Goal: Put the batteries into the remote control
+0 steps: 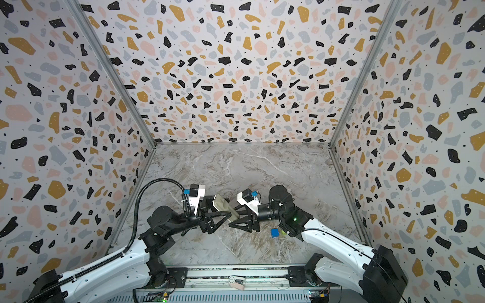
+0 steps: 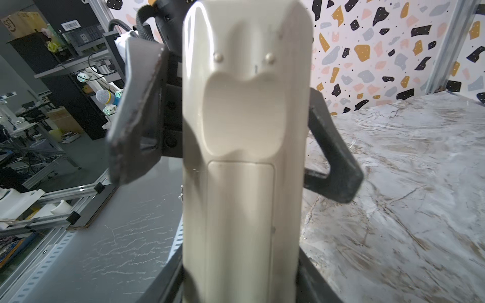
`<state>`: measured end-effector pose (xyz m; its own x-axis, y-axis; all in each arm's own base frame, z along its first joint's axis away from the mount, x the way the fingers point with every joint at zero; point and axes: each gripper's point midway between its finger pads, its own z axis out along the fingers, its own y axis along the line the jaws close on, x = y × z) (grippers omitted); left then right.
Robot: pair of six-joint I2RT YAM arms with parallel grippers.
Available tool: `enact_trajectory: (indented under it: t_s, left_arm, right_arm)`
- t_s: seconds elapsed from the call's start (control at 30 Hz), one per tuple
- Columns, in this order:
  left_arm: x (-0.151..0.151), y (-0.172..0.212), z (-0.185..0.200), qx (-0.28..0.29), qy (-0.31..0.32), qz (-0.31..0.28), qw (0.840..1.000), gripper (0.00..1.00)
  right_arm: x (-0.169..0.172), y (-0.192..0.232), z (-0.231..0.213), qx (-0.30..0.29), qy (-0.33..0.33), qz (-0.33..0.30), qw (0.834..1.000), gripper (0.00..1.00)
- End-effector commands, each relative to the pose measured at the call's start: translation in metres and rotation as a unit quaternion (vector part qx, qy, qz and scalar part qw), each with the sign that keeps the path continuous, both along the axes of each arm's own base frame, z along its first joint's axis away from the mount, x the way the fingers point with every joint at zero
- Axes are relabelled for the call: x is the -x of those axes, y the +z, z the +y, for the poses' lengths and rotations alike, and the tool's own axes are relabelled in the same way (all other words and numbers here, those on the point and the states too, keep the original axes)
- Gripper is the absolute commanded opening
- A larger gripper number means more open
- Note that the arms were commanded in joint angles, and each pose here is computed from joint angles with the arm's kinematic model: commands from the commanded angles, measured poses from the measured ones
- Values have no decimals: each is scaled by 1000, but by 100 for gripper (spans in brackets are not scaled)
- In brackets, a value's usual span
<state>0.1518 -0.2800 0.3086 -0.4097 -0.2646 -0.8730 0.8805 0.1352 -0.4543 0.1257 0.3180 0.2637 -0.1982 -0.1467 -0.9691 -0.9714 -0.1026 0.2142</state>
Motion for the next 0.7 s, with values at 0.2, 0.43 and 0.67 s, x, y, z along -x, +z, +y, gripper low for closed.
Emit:
enact_trajectory:
  t_s: [0.2,0.43,0.67]
  left_arm:
    - [19,33,2,40,-29,-52,997,74]
    - [21,32,-3,34,-34,-57,997,66]
    - [23,32,-5,32,-42,-59,997,54]
  right_arm:
    - [14,29,-3,-48,35,-21,998,0]
    - [17,31,-3,-55,43,-19,997,0]
    - [18,30,-3,-57,50,-16,997,0]
